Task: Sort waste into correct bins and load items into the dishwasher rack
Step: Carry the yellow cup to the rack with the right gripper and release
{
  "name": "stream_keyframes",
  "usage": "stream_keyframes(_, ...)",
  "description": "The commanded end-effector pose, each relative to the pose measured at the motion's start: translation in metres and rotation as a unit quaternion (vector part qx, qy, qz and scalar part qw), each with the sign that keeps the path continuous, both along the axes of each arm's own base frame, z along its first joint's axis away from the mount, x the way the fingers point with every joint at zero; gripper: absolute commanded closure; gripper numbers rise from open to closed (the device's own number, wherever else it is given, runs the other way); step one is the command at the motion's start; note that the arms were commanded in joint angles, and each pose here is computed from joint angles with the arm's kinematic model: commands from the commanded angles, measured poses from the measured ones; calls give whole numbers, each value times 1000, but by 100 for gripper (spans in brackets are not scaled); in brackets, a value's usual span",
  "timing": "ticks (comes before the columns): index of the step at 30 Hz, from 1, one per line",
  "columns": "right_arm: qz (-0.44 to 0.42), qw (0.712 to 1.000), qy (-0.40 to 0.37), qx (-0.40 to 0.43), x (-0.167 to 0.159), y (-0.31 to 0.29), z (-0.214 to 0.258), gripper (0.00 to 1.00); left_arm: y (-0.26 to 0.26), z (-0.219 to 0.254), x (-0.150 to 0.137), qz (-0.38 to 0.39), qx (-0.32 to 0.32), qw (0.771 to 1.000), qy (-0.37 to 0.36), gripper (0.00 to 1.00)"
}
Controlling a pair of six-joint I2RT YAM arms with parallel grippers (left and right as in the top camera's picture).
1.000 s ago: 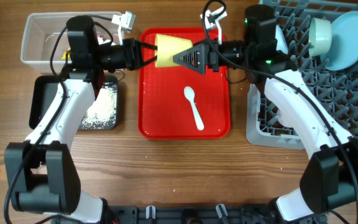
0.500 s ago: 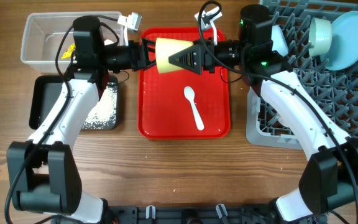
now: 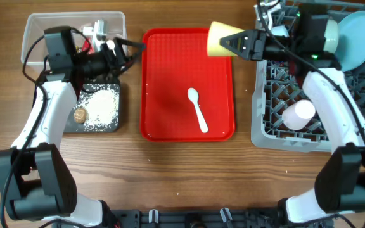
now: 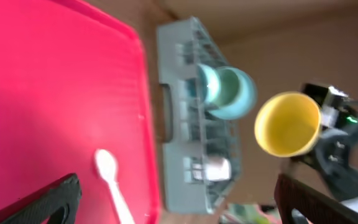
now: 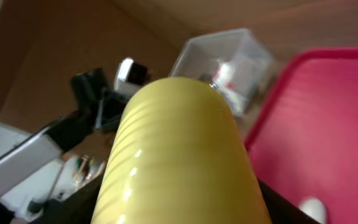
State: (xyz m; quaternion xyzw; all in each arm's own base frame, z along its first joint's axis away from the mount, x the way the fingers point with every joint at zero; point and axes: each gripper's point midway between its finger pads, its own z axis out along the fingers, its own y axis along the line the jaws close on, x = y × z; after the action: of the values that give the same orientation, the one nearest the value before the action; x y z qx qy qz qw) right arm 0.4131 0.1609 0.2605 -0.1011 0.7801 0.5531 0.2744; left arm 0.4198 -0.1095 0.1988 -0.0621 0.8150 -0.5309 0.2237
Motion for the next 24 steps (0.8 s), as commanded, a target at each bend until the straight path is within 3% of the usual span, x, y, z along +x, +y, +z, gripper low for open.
stream_keyframes(1,-99,988,-50,-107,5,-42,5,57,31,-36,10,78,116,990,25,0)
stream_keyframes(5,-261,926,-37,-272,-15,-111,9,57,55,-59,11,132,185,972,62,0)
stream_keyframes(10,-390,826,51,-405,-75,-185,2,55,59,-61,12,140,194,969,63,0)
stream_keyframes(19,-523,719,223,-401,-140,-312,-32,59,60,-69,4,139,200,966,87,0)
stream_keyframes(24,-529,691,298,-393,-151,-342,-65,59,60,-69,3,139,200,966,90,0)
